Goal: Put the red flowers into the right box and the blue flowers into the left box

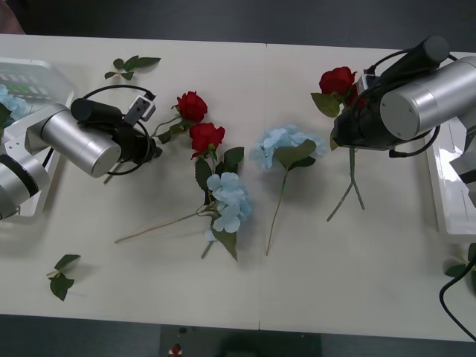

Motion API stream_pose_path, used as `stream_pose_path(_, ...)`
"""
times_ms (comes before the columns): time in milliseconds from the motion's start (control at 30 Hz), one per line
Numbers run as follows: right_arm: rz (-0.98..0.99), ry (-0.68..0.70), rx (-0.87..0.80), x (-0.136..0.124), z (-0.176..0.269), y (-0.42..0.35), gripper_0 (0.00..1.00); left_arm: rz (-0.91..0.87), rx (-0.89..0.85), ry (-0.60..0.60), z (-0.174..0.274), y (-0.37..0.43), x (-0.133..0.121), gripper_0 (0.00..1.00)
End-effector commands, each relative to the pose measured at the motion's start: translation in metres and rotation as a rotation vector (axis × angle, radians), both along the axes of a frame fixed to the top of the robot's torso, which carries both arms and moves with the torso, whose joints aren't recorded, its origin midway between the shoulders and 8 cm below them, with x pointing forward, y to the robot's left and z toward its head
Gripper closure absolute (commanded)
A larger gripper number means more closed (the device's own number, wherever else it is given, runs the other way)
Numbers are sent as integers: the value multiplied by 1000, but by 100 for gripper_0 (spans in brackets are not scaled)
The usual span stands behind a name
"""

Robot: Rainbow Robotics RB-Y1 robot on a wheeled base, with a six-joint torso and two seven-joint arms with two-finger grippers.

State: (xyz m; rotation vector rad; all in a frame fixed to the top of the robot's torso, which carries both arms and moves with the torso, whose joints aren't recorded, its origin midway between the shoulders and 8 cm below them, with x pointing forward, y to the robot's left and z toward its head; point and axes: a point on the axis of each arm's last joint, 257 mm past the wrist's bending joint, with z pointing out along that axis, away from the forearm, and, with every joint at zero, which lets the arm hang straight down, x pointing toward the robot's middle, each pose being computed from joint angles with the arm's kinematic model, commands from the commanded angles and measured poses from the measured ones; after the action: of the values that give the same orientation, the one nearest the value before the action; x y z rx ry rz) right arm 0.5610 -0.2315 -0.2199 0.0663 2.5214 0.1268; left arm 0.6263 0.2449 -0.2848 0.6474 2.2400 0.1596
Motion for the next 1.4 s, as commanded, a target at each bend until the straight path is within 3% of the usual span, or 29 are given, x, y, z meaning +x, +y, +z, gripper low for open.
stream_pose_path(33, 3, -75, -22, 14, 41, -13, 100, -26, 0, -49, 31, -11, 17, 0)
stream_pose_path(200, -19, -74, -43, 13, 42, -32, 97, -11, -26, -31, 26, -10, 15, 0)
stream_pose_path(233, -21, -73, -44, 13, 41, -33, 84, -8, -31, -30, 27, -10, 15, 0)
stream_pose_path(267, -22, -70, -46, 12, 41, -34, 48, -4, -36, -26, 25, -10, 14, 0)
stream_pose_path(300, -23, -71, -47, 12, 41, -35, 21, 0, -45, -22, 25, -10, 14, 0)
stream_pose_path(333, -23, -70, -46, 12, 41, -35, 6, 8, -59, -15, 24, -10, 13, 0)
stream_pose_path(367, -21, -70, -43, 12, 41, -34, 0, 11, -74, -5, 21, -12, 12, 0)
stream_pose_path(733, -7, -49, -38, 7, 33, -32, 0, 29, -97, 7, 18, -11, 10, 0)
stream_pose_path(833, -6, -35, -55, 2, 21, -38, 0, 33, -100, 11, 17, -11, 9, 6)
stream_pose_path(900, 9, -33, -71, 1, 15, -37, 0, 34, -104, 12, 17, -12, 9, 15)
stream_pose_path(967, 66, -39, -139, 1, 10, -39, 0, 38, -110, 16, 16, -12, 8, 37)
stream_pose_path(1033, 110, -42, -190, 2, 9, -42, 0, 42, -119, 18, 16, -13, 8, 65)
stream_pose_path(1100, 148, -40, -222, 3, 6, -45, 0, 43, -122, 20, 16, -14, 8, 77)
stream_pose_path(1400, 226, -83, -282, 26, -10, -63, 0, 53, -121, 23, 14, -9, 8, 87)
